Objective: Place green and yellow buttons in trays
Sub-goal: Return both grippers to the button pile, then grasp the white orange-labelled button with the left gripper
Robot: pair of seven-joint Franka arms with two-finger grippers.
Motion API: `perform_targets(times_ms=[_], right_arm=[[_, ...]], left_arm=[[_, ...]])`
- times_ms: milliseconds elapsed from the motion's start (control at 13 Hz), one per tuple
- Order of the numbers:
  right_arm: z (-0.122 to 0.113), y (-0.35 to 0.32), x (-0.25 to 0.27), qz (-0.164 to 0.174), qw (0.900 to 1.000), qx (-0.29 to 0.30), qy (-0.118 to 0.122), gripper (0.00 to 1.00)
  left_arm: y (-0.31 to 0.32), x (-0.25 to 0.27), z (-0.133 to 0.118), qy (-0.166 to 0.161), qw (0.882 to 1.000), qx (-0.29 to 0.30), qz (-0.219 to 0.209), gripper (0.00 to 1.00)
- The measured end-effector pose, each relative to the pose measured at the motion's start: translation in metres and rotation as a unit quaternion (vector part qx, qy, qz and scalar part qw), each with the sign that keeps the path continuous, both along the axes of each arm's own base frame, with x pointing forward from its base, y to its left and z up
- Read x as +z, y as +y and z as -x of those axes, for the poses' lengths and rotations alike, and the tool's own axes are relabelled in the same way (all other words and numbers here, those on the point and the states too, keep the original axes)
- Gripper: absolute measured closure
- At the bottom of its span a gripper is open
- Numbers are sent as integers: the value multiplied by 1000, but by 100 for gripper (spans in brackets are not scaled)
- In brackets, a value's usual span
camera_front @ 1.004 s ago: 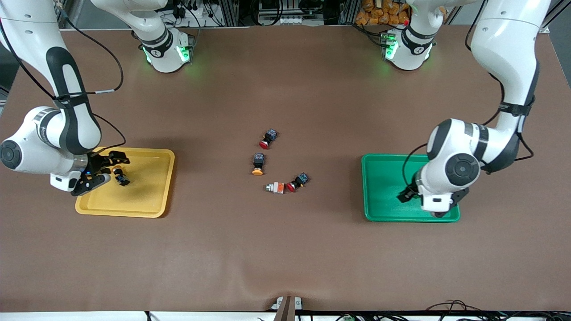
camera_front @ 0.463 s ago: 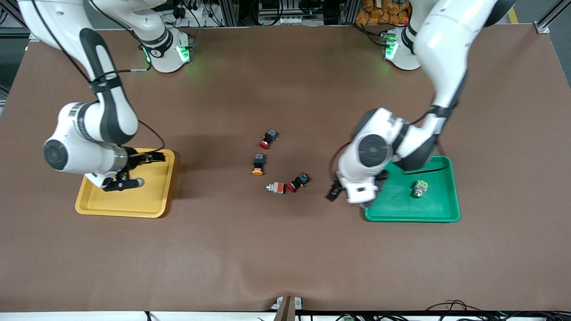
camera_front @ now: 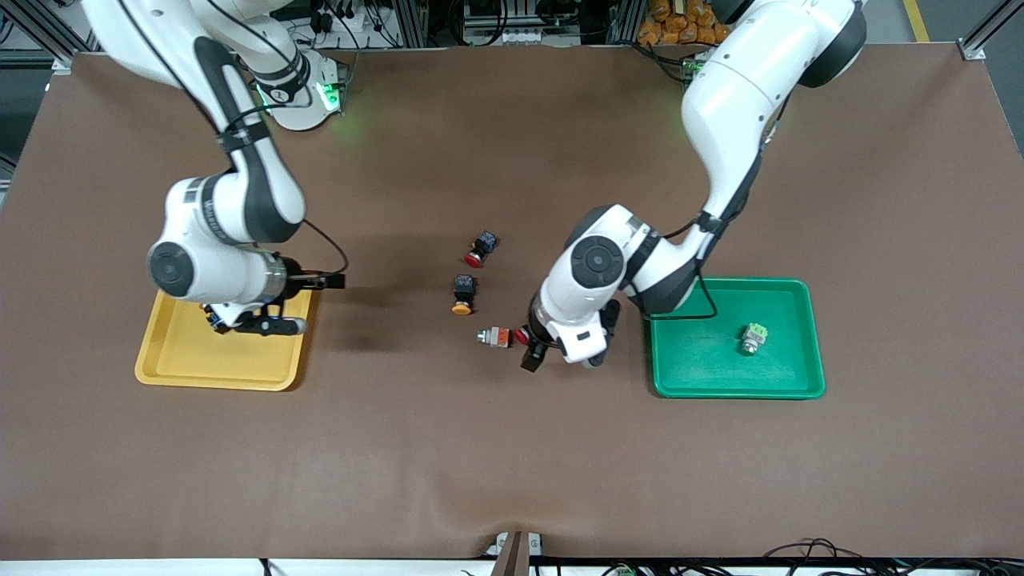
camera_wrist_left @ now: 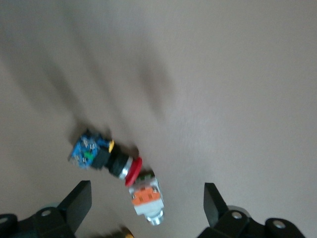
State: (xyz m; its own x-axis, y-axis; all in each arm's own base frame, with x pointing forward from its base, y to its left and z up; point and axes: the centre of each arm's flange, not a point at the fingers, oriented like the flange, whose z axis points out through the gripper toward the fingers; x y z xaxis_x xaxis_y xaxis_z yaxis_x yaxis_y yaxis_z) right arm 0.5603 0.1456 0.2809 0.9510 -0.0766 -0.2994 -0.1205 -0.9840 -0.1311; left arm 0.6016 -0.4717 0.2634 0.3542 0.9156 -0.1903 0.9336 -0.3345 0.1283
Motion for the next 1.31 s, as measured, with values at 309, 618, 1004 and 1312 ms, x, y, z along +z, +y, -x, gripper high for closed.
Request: perform_targets(times_ms=[309,618,1004,1312], right_arm=[[8,50,2,18,999,-34,-22,0],[12,70,-2,24,998,-45,-33,0],[13,69,-5,26,998,-47,-31,0],[13,69,-4,25,998,-47,-33,0]], left_arm=[[-29,-1,11,-4,997,54,52,0],[-38,-27,13,8,993,86,84,0],[-31,-59,4,35,984,134,114,0],[-31,-70,5,53,980,148,120,0]])
